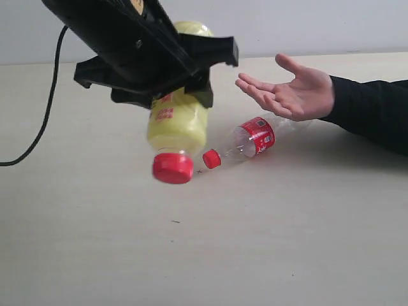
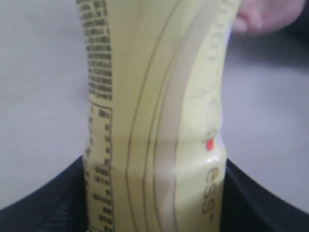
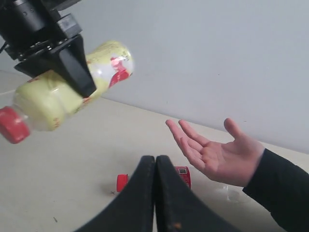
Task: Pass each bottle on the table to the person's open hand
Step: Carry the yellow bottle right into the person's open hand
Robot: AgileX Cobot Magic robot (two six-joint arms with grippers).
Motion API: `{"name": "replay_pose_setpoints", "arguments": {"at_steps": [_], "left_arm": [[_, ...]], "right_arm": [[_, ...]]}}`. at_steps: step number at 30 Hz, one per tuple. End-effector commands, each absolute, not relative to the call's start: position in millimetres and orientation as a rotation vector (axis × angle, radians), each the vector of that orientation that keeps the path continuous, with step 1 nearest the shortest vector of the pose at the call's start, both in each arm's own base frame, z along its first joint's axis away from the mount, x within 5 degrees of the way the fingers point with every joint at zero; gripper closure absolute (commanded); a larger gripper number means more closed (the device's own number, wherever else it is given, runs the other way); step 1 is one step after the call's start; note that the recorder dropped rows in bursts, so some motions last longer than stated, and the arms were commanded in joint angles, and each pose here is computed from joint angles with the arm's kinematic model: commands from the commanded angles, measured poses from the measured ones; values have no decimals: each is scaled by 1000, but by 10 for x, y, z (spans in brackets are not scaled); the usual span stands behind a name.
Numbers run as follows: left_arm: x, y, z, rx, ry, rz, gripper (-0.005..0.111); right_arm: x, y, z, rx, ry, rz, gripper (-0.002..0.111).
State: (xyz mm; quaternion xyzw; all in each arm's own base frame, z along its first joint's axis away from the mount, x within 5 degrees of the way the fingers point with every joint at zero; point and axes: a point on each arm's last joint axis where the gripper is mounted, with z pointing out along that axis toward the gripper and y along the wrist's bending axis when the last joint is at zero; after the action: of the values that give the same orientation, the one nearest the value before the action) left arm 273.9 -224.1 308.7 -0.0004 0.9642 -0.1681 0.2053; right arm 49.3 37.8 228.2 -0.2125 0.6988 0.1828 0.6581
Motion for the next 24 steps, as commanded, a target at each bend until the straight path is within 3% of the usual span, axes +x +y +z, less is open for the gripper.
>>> {"name": "replay_pose_setpoints", "arguments": {"at_steps": [1, 9, 24], "left_arm": [[2878, -2430, 3133, -245, 2544, -758, 107], [3172, -2800, 2860, -460, 2499, -1019, 107], [3661, -3347, 2516, -480, 2475, -1101, 107]], "right_arm": [[486, 379, 2275, -484, 1581, 419, 108], [486, 379, 2275, -484, 1581, 419, 108], [486, 379, 2275, -484, 1581, 419, 108]]}}
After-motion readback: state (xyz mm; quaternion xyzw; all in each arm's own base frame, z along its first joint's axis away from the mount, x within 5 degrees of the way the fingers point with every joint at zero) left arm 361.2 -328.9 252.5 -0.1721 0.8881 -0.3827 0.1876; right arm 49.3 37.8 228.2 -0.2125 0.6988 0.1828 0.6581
